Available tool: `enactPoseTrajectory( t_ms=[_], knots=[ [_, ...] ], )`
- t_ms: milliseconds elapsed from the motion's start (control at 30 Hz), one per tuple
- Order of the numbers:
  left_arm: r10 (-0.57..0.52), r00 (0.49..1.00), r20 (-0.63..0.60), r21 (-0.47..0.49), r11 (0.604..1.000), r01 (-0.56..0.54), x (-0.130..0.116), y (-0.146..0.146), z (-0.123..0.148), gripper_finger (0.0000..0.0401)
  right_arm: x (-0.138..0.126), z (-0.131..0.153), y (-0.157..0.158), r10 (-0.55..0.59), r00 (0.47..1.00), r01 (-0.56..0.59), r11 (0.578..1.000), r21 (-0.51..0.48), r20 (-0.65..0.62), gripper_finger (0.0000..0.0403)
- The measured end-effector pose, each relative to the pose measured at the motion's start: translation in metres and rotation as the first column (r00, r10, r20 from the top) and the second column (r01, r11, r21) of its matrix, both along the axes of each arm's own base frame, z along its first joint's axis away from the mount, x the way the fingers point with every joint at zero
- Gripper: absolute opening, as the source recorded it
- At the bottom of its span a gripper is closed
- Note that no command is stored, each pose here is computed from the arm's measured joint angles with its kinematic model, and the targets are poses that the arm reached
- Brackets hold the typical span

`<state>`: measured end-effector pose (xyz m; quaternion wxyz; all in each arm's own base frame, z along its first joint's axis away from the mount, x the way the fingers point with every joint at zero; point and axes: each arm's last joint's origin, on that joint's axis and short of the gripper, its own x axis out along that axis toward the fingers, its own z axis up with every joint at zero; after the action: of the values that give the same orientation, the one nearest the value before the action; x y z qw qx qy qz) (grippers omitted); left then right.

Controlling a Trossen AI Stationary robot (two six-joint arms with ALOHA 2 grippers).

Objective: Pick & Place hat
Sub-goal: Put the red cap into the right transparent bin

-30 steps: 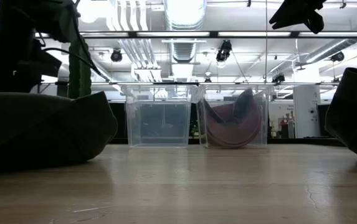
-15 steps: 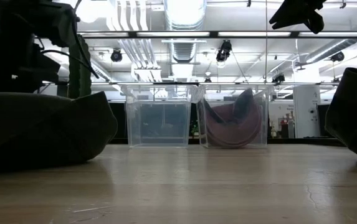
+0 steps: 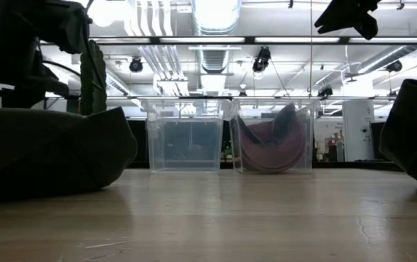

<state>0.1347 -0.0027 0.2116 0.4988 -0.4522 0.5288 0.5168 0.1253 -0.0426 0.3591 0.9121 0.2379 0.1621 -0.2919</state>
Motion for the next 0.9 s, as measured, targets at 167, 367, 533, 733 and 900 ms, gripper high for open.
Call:
enactPoseTrajectory(
  t_ms=[167,367,533,733,900],
  knots=[
    [0.024,1.0,0.015,0.016,1.0,-0.024,0.001,-0.005,-0.001,0.0204,0.0,0.0,0.0,0.0,1.0,0.0,1.0,0.0,0.0,0.0089],
    [0.015,0.987,0.157,0.044,0.999,-0.022,0.016,-0.008,0.002,0.0204,0.0,0.0,0.0,0.0,1.0,0.0,1.0,0.0,0.0,0.0089],
    [-0.143,0.873,0.466,0.16,0.984,0.076,0.056,-0.011,0.012,0.0204,0.0,0.0,0.0,0.0,1.0,0.0,1.0,0.0,0.0,0.0089],
    [-0.151,0.905,0.398,0.158,0.983,0.095,0.067,-0.012,-0.004,0.0204,0.0,0.0,0.0,-0.005,1.0,0.005,1.0,0.013,0.008,0.0089],
    [-0.146,0.935,0.324,0.149,0.983,0.102,0.071,-0.013,-0.016,0.0204,0.0,0.0,0.0,-0.006,1.0,0.006,1.0,0.016,0.01,0.0089]
  ],
)
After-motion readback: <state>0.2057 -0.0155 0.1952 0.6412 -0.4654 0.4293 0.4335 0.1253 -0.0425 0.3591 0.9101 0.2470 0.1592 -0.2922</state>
